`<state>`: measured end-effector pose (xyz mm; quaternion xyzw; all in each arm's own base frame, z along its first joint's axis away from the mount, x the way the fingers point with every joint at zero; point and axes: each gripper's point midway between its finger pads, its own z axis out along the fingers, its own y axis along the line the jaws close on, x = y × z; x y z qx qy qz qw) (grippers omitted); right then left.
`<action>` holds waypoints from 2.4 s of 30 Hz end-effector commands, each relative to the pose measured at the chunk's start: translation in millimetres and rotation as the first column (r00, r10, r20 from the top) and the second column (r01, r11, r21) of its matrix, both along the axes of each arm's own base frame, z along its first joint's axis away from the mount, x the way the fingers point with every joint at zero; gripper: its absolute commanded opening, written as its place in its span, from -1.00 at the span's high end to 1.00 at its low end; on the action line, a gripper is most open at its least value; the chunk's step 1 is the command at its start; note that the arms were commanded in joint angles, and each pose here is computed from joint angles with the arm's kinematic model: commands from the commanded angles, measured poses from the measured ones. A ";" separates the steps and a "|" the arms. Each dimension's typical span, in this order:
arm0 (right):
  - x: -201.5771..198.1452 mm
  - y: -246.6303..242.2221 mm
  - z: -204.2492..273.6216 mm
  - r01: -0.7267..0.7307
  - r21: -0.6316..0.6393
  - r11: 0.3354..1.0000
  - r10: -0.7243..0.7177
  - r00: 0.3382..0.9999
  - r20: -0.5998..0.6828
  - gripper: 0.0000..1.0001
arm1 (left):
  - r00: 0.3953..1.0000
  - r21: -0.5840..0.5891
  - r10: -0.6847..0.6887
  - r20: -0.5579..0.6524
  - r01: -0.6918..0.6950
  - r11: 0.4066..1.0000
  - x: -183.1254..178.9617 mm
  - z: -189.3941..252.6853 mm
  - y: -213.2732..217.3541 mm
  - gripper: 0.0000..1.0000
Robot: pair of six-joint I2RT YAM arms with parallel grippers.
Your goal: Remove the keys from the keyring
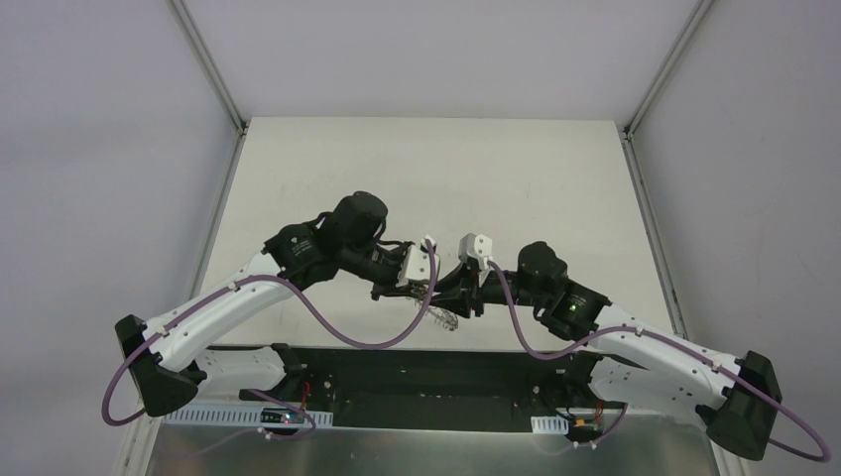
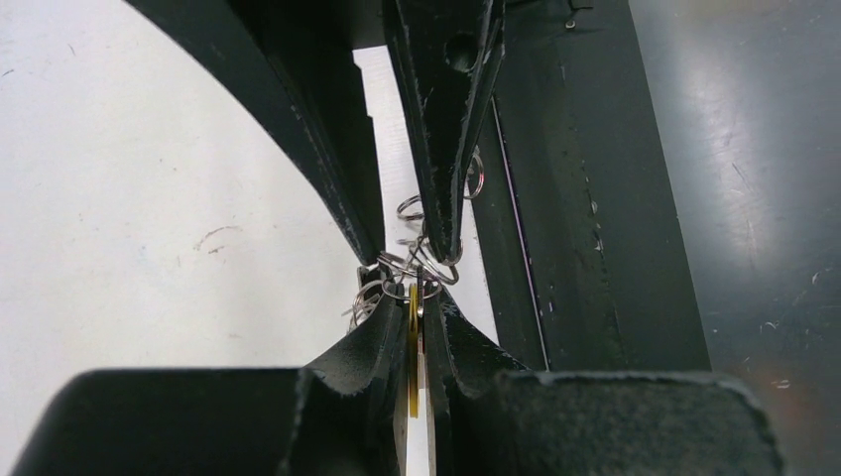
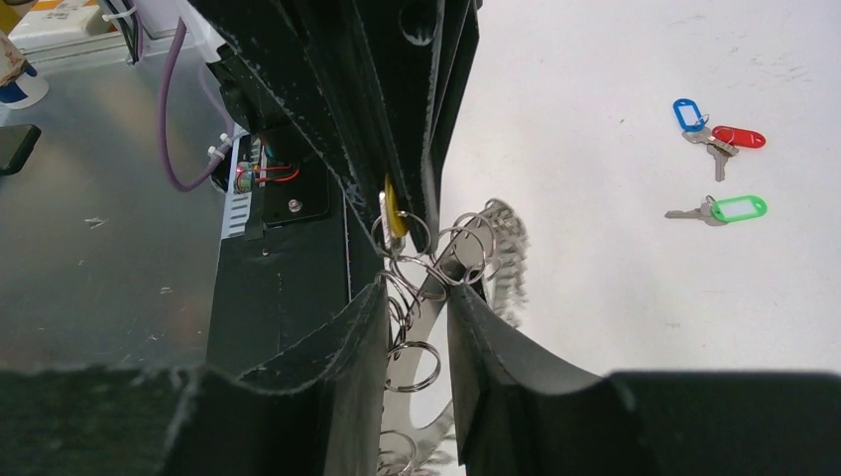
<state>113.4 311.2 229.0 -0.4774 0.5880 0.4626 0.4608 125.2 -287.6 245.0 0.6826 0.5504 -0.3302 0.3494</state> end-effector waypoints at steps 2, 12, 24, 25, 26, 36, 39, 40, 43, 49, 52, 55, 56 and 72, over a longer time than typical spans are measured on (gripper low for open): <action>-4.6 10.7 33.1 -0.058 0.066 0.996 0.053 0.995 0.080 0.32 | 0.998 -0.058 -0.067 0.023 0.068 0.996 -10.2 11.2 -2.1 1.00; -3.6 -3.3 31.1 -0.016 0.040 0.999 0.012 0.994 0.109 0.29 | 0.997 -0.063 -0.065 0.033 0.067 0.996 -10.3 13.2 -1.2 1.00; -1.3 1.0 38.4 -0.041 0.016 0.999 0.038 0.987 0.154 0.23 | 0.997 -0.070 -0.075 0.030 0.077 0.995 -12.6 14.7 -1.0 1.00; -1.4 2.0 39.0 -0.046 0.015 0.999 0.043 0.987 0.156 0.22 | 0.997 -0.071 -0.076 0.031 0.078 0.994 -12.9 14.8 -1.1 1.00; -1.1 3.4 39.3 -0.051 0.013 0.999 0.048 0.987 0.156 0.22 | 0.997 -0.072 -0.076 0.029 0.078 0.994 -13.1 14.8 -0.6 1.00; -7.6 13.2 34.1 -0.117 -0.006 0.993 0.117 0.985 0.126 0.28 | 0.996 -0.078 -0.083 0.035 0.085 0.993 -14.3 16.5 -0.4 1.00; -9.0 13.9 32.7 -0.127 -0.011 0.992 0.128 0.985 0.116 0.43 | 0.996 -0.080 -0.084 0.037 0.087 0.993 -14.8 17.2 -0.2 1.00; -9.4 13.7 32.2 -0.128 -0.013 0.992 0.128 0.985 0.113 0.51 | 0.996 -0.081 -0.085 0.039 0.088 0.993 -15.1 17.6 -0.1 1.00; -9.9 12.2 32.4 -0.121 -0.010 0.993 0.122 0.987 0.107 0.89 | 0.996 -0.082 -0.083 0.041 0.086 0.993 -14.6 17.9 0.3 1.00; 2.6 7.7 43.9 0.027 0.056 0.998 -0.026 1.000 -0.010 1.00 | 0.996 -0.076 -0.074 0.044 0.077 0.994 -12.6 16.8 0.5 1.00; 7.8 6.2 49.7 0.097 0.098 0.990 -0.089 0.992 -0.088 1.00 | 0.996 -0.075 -0.070 0.049 0.073 0.994 -11.8 16.6 0.8 1.00; 16.5 3.5 62.0 0.192 0.195 0.962 -0.159 0.972 -0.171 1.00 | 0.997 -0.073 -0.064 0.050 0.068 0.995 -10.8 16.0 1.2 1.00; 20.1 1.9 63.9 0.228 0.220 0.948 -0.184 0.961 -0.205 1.00 | 0.997 -0.073 -0.064 0.051 0.067 0.995 -10.7 16.1 1.2 1.00; 37.2 -19.1 87.5 0.392 0.493 0.777 -0.250 0.911 -0.329 1.00 | 0.997 -0.072 -0.057 0.053 0.061 0.996 -10.0 14.6 1.5 1.00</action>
